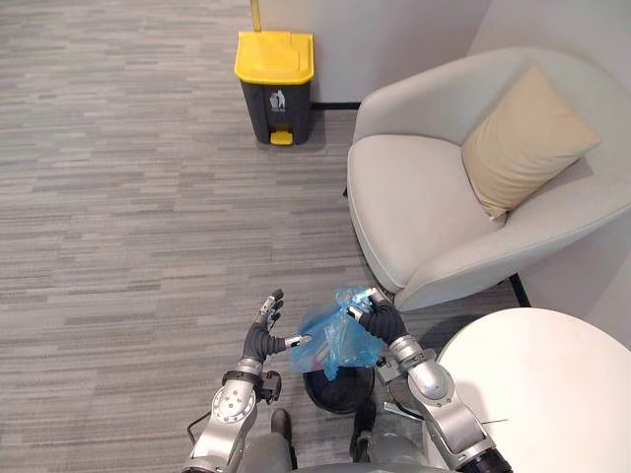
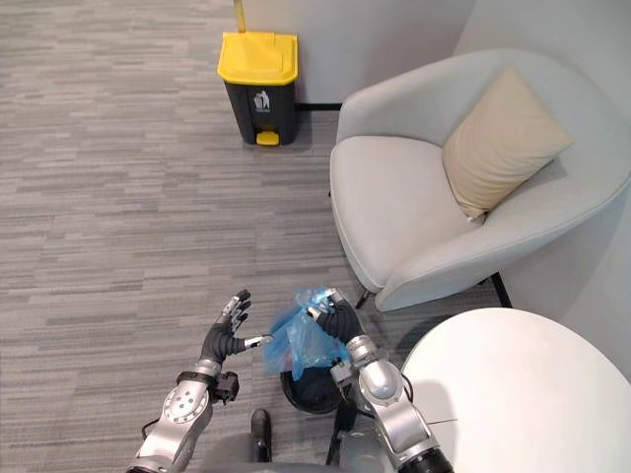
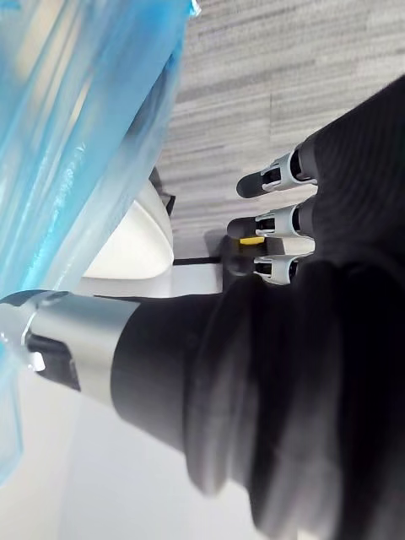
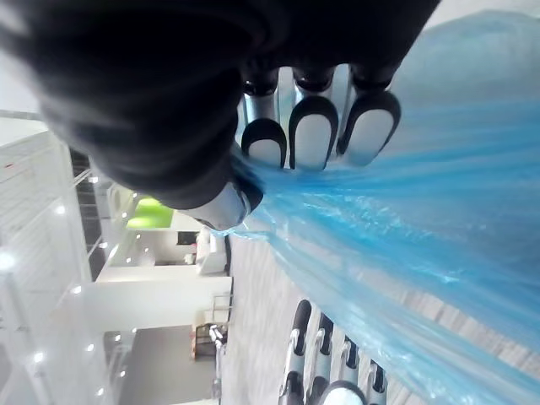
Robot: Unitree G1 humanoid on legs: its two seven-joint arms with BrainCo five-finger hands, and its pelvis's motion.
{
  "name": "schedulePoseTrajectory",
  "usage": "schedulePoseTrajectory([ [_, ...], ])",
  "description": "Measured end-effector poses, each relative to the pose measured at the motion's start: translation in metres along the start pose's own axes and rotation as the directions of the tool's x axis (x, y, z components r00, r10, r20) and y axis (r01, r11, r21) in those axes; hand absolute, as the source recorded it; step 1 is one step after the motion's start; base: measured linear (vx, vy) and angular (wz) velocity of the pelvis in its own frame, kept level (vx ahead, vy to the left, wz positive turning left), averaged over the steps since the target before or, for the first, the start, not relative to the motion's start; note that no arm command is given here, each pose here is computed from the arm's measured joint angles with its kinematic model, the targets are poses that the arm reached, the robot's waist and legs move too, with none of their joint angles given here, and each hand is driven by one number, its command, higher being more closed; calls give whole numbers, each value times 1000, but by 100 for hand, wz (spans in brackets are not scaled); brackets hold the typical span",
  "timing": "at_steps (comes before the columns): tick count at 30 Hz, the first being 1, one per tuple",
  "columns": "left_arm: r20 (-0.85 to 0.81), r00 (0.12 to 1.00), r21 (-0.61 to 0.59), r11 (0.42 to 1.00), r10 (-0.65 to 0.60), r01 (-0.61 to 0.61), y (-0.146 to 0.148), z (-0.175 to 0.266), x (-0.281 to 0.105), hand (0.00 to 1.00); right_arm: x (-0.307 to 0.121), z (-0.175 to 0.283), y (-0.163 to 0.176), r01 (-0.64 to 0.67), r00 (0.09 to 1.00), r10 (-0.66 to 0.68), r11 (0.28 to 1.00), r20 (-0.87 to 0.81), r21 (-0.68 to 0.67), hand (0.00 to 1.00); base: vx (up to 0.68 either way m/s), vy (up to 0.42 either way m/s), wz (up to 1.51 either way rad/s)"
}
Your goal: Gather rubbish on tea table into small bin, then transfer packed bag to large trash can.
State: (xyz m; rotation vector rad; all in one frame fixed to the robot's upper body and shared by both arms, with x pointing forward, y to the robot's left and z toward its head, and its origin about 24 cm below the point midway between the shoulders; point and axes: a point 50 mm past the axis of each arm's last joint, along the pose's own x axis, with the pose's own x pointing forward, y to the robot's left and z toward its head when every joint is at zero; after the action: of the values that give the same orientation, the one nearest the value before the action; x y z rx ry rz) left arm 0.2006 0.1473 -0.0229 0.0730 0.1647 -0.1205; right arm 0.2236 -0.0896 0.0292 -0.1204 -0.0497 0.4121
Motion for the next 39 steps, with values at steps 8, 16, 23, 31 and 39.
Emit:
schedulePoseTrajectory([
  [8,97,995,36,999,-37,34,-1,19,-1,0,3,3,-2,-60,998,60,998,12,18,100,-52,-7,-6],
  [16,168,958,237,953,-233,190,-16,38,8,0,13,22,-6,-162,983,163,987,84,-21,100,-50,-4,-13],
  [23,225,906,391,885,-358,253,-27,59,23,0,22,34,-9,-206,970,209,978,124,-36,100,-24,12,-6],
  [31,205,888,445,847,-411,290,-37,56,24,0,31,46,3,-289,942,294,956,161,-52,100,-3,3,-1],
  [39,155,900,467,833,-407,297,-37,45,29,0,37,55,4,-321,928,311,947,205,16,100,-28,13,-3],
])
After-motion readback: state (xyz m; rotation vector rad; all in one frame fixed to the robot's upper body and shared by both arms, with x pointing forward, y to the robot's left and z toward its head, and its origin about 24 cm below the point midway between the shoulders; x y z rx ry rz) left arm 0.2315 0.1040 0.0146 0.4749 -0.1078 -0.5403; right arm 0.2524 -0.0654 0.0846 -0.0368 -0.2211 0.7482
